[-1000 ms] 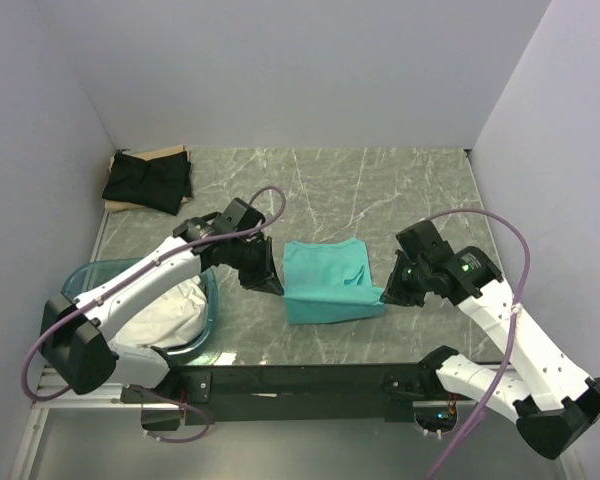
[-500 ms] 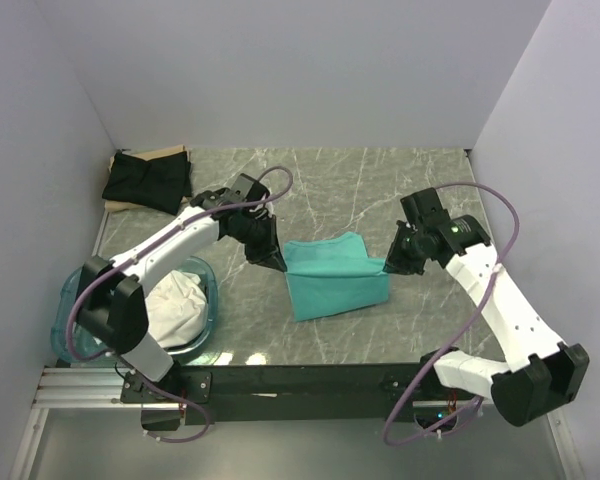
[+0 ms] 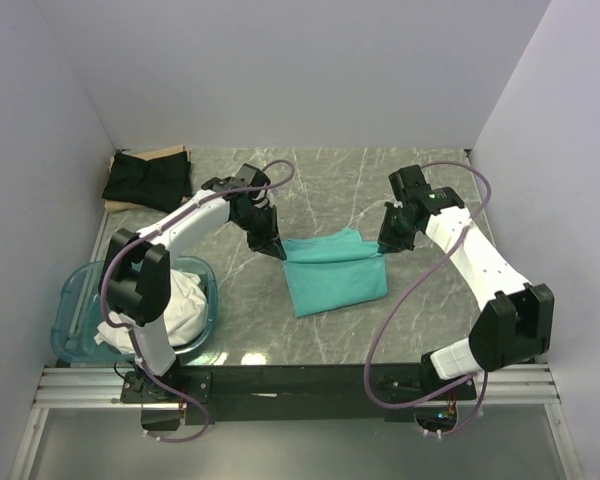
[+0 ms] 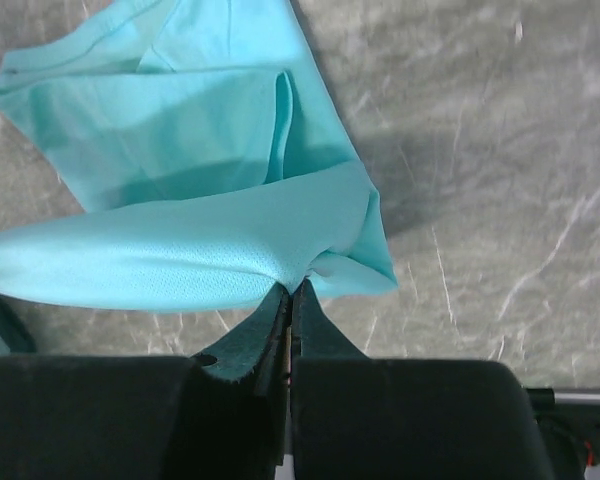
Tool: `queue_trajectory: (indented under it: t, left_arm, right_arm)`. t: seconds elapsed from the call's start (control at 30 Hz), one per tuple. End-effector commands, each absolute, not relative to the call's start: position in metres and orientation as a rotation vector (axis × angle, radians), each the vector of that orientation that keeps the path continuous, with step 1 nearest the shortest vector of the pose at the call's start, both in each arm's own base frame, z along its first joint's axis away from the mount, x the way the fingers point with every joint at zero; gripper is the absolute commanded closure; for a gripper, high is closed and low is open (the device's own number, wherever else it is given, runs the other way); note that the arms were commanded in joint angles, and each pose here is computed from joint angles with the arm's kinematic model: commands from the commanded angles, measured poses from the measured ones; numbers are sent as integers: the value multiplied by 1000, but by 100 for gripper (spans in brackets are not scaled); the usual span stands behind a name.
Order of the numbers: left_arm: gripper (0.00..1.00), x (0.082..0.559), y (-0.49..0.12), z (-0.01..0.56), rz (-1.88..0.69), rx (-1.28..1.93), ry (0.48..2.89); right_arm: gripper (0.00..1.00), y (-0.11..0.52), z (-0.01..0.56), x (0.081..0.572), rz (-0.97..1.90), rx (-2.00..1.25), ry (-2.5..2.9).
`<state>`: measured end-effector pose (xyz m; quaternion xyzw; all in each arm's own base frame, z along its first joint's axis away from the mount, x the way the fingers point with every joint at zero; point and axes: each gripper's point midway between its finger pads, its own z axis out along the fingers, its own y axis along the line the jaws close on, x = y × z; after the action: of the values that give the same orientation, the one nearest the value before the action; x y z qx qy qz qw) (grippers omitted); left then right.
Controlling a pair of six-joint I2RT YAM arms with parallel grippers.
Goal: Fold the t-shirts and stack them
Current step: Fold the tshirt
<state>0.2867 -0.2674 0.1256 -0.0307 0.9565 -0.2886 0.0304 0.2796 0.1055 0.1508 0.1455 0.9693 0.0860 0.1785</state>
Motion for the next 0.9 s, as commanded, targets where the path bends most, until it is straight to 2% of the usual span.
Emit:
queue_trajectory:
  t: [0.0,0.87]
  left_arm:
    - [100,302,-256,131,-865,-100,2922]
    - [100,361,-240,80,-897,-233,2970]
  right_arm:
    - [100,93,162,312,178,376,2660]
    - [100,101,103,387,134,319,2761]
